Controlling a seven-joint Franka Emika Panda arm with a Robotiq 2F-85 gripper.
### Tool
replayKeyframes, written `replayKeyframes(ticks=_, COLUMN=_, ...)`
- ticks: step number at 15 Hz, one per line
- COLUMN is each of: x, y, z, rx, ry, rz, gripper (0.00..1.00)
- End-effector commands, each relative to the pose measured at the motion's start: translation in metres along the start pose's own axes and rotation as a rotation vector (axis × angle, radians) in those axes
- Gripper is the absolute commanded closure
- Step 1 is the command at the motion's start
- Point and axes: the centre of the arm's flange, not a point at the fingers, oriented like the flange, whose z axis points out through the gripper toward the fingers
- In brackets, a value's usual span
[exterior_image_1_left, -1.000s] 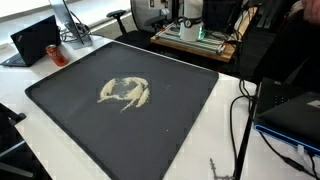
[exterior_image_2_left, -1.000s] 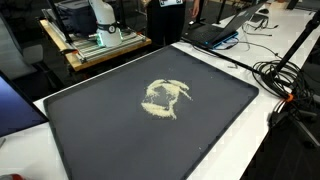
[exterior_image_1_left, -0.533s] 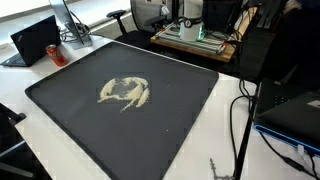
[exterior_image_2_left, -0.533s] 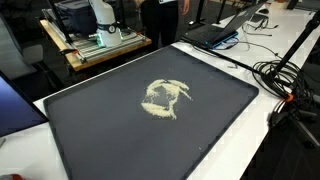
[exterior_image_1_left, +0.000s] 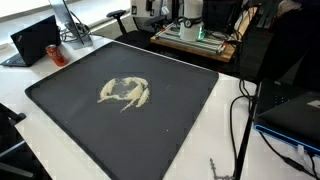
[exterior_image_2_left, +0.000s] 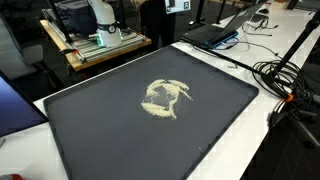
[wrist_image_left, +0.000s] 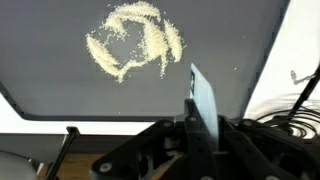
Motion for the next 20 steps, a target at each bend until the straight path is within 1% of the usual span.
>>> replayKeyframes(ticks=1, x=0.044, y=-0.046, z=0.04, rx=-0.195, ry=0.021, rz=-0.006, gripper=0.99)
replayKeyframes(ticks=3, x=0.056, y=-0.067, z=0.065, rx=-0.279, ry=0.004, rz=-0.023, gripper=0.99)
replayKeyframes(ticks=5, x=0.063, y=-0.081, z=0.083, rx=-0.344, ry=-0.029, rz=-0.018, gripper=0.99)
replayKeyframes(ticks=6, x=0.064, y=-0.084, z=0.086, rx=-0.359, ry=-0.056, rz=-0.016, gripper=0.99)
replayKeyframes(ticks=9, x=0.058, y=-0.098, z=0.1, rx=-0.359, ry=-0.143, rz=-0.012, gripper=0.99)
replayKeyframes(ticks=11, x=0.055, y=-0.112, z=0.112, rx=-0.355, ry=-0.164, rz=-0.015, gripper=0.99)
replayKeyframes(ticks=12, x=0.054, y=-0.12, z=0.117, rx=-0.357, ry=-0.161, rz=-0.01, gripper=0.99)
replayKeyframes(ticks=17, x=0.053, y=-0.153, z=0.138, rx=-0.418, ry=-0.102, rz=0.093, gripper=0.99)
replayKeyframes(ticks=20, x=0.06, y=-0.166, z=0.137, rx=-0.441, ry=-0.096, rz=0.135, gripper=0.99)
